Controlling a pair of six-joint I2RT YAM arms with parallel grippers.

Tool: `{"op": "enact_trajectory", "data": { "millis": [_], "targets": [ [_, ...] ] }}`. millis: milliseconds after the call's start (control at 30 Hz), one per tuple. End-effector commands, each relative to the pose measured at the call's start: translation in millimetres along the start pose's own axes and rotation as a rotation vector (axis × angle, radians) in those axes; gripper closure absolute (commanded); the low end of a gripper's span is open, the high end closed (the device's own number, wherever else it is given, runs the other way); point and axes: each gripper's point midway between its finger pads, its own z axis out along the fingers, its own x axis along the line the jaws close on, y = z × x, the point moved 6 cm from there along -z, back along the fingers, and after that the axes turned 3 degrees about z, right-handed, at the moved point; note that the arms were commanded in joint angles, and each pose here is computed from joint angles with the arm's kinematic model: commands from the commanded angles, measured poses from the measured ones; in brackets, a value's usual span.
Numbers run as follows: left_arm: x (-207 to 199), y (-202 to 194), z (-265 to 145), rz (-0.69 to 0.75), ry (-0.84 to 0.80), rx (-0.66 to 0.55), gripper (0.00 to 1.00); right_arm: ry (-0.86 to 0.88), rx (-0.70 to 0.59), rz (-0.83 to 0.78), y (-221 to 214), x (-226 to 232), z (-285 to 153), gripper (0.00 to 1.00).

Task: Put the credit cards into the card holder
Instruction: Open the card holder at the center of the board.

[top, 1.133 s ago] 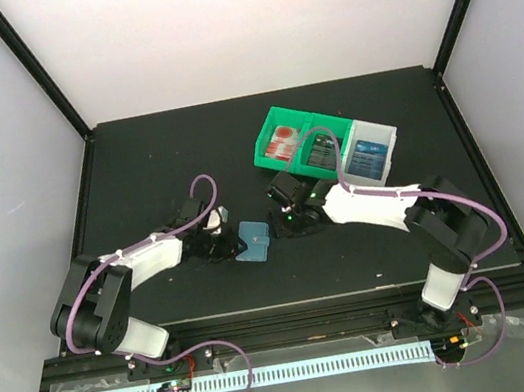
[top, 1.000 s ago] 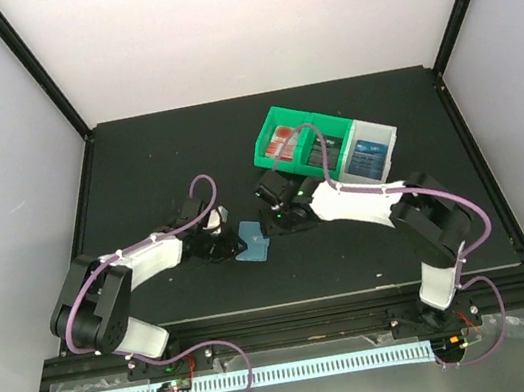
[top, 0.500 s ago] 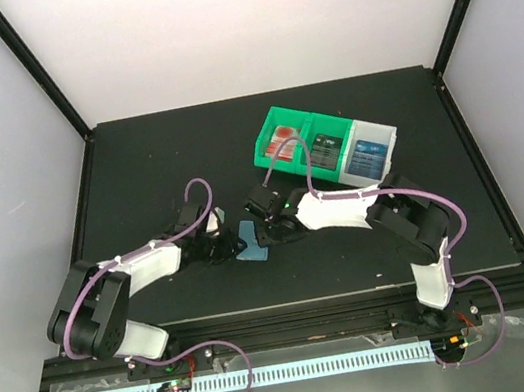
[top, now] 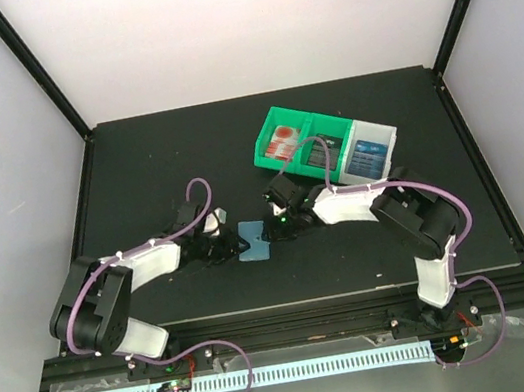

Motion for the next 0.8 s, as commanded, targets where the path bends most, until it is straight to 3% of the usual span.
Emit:
{"op": "enact_trajectory", "data": {
  "millis": [0, 167, 267, 400, 567, 767],
  "targets": [
    [-1.7, -9.9, 7.2, -0.040, -0.084, 0.103, 0.63, 0.079, 0.089, -0.043, -3.5, -19.3, 6.2, 0.74],
    [-11.1, -6.0, 11.4, -0.056, -0.166, 0.121, 0.68, 0.152, 0.115, -0.052, -4.1, -14.3, 8.8, 0.74],
    [-12.4, -3.7, 9.6, -0.045, -0.164, 0.102, 0.78, 0.143, 0.095, -0.049, -0.4, -12.9, 7.3, 0.73],
    [-11.3, 0.1, 6.8, -0.017, -0.136, 0.067, 0.98, 0.041, 0.014, -0.066, 7.8, -17.3, -7.8, 0.64],
    [-14.8, 0.3, 3.3, -0.004, -0.147, 0.066, 0.98, -0.136, -0.110, -0.156, 18.0, -6.0, -34.7, 0.43],
    [-18.2, -0.4, -1.2, 0.001, -0.155, 0.065, 0.98, -0.282, -0.158, -0.214, 20.7, 14.4, -33.3, 0.37]
  ]
}}
